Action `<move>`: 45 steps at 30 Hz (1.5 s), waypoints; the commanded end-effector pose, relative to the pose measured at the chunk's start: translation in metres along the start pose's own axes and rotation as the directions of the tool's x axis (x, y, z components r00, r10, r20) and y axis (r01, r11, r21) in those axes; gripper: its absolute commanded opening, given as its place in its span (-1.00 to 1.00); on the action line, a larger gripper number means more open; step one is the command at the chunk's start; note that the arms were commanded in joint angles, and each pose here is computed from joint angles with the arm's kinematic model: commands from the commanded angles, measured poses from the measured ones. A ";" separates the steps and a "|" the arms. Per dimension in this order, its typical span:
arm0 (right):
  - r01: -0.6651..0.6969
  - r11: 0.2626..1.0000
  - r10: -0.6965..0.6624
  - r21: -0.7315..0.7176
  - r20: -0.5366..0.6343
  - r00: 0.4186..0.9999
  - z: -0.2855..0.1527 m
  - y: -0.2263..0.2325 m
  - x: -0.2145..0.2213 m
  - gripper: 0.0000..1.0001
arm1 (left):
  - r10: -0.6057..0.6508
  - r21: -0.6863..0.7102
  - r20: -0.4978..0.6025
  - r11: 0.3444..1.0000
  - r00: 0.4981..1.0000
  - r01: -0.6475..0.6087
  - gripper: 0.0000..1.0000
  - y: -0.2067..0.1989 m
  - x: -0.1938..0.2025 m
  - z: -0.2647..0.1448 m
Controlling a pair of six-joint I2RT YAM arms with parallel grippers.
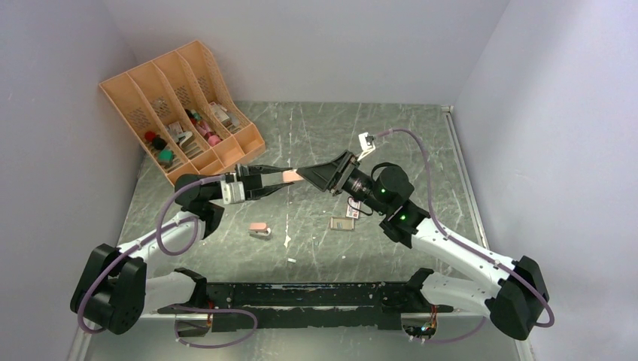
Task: Load the staples into the stapler
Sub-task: Close the stapler, then place the stapler at the center of the board.
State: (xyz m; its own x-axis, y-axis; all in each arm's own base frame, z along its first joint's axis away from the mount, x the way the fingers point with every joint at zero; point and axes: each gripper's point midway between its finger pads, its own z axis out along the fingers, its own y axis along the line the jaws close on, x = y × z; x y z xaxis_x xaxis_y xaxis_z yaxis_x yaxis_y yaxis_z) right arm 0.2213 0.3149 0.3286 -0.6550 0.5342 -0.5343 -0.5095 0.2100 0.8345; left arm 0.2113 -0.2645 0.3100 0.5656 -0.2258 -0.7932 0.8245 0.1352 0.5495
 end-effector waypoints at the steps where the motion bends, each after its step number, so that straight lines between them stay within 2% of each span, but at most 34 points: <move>1: 0.036 0.999 -0.036 -0.023 -0.001 0.999 0.001 0.009 -0.004 -0.58 | 0.056 -0.002 0.006 0.998 0.998 -0.056 -0.86 0.008 -0.006 0.005; 2: 0.035 0.999 -0.035 -0.004 -0.038 0.999 0.000 0.007 0.001 -1.00 | 0.055 -0.001 0.003 0.998 0.998 -0.055 -0.86 0.008 -0.005 0.005; 4: 0.081 0.995 -0.078 0.059 -0.064 0.995 0.000 0.000 0.001 -1.00 | 0.054 -0.004 -0.003 0.999 0.999 -0.054 -0.86 0.008 -0.003 0.004; 10: 0.085 0.995 -0.083 0.046 -0.048 0.995 -0.003 -0.003 0.002 -1.00 | 0.031 -0.004 -0.005 1.000 1.000 -0.031 -0.86 0.006 0.001 0.004; 11: 0.095 0.995 -0.093 0.040 -0.048 0.995 -0.003 -0.002 0.002 -0.61 | 0.028 -0.004 -0.004 1.000 1.000 -0.028 -0.86 0.006 0.000 0.004; 13: 0.119 0.993 -0.119 0.019 -0.023 0.993 -0.005 0.002 -0.002 0.69 | 0.018 -0.005 -0.001 1.000 1.000 -0.018 -0.86 0.006 0.000 0.004; 14: 0.141 0.990 -0.141 0.022 0.000 0.990 -0.007 0.002 -0.006 0.93 | 0.007 -0.008 -0.002 1.000 1.000 -0.007 -0.86 0.007 0.001 0.005; 15: 0.172 0.985 -0.173 0.025 0.023 0.985 -0.010 0.001 -0.010 0.99 | -0.010 -0.016 -0.006 1.000 1.000 0.010 -0.86 0.008 0.002 0.005; 19: 0.344 0.930 -0.357 0.132 0.095 0.929 -0.028 -0.011 -0.032 1.00 | -0.094 -0.008 -0.041 0.996 0.995 0.094 -0.86 0.007 0.016 0.006; 23: 0.442 0.868 -0.477 0.228 0.131 0.869 -0.052 -0.025 -0.045 0.99 | -0.191 0.025 -0.091 0.981 0.977 0.194 -0.86 -0.007 0.039 0.003; 27: 0.472 0.837 -0.520 0.278 0.132 0.844 -0.068 -0.033 -0.048 0.99 | -0.297 0.026 -0.173 0.952 0.939 0.306 -0.85 -0.031 0.074 0.000; 30: 0.478 0.823 -0.531 0.305 0.117 0.839 -0.073 -0.038 -0.048 0.99 | -0.336 -0.015 -0.262 0.939 0.905 0.345 -0.84 -0.050 0.105 -0.002; 36: 0.499 0.812 -0.548 0.304 0.103 0.830 -0.072 -0.038 -0.048 0.99 | -0.432 -0.036 -0.395 0.889 0.811 0.456 -0.86 -0.092 0.159 -0.016; 45: 0.508 0.800 -0.555 0.319 0.071 0.829 -0.068 -0.047 -0.044 0.99 | -0.521 -0.103 -0.528 0.823 0.671 0.558 -0.81 -0.139 0.210 -0.036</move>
State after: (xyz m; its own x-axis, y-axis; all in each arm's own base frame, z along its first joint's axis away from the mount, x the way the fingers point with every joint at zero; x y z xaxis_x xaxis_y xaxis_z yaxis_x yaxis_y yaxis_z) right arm 0.2326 0.2265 0.3070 -0.2289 0.4033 -0.8860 -0.5705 0.6819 0.4578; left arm 0.2167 -0.2967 0.0836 -0.0268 0.2255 -0.9739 0.9977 0.0663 -0.0121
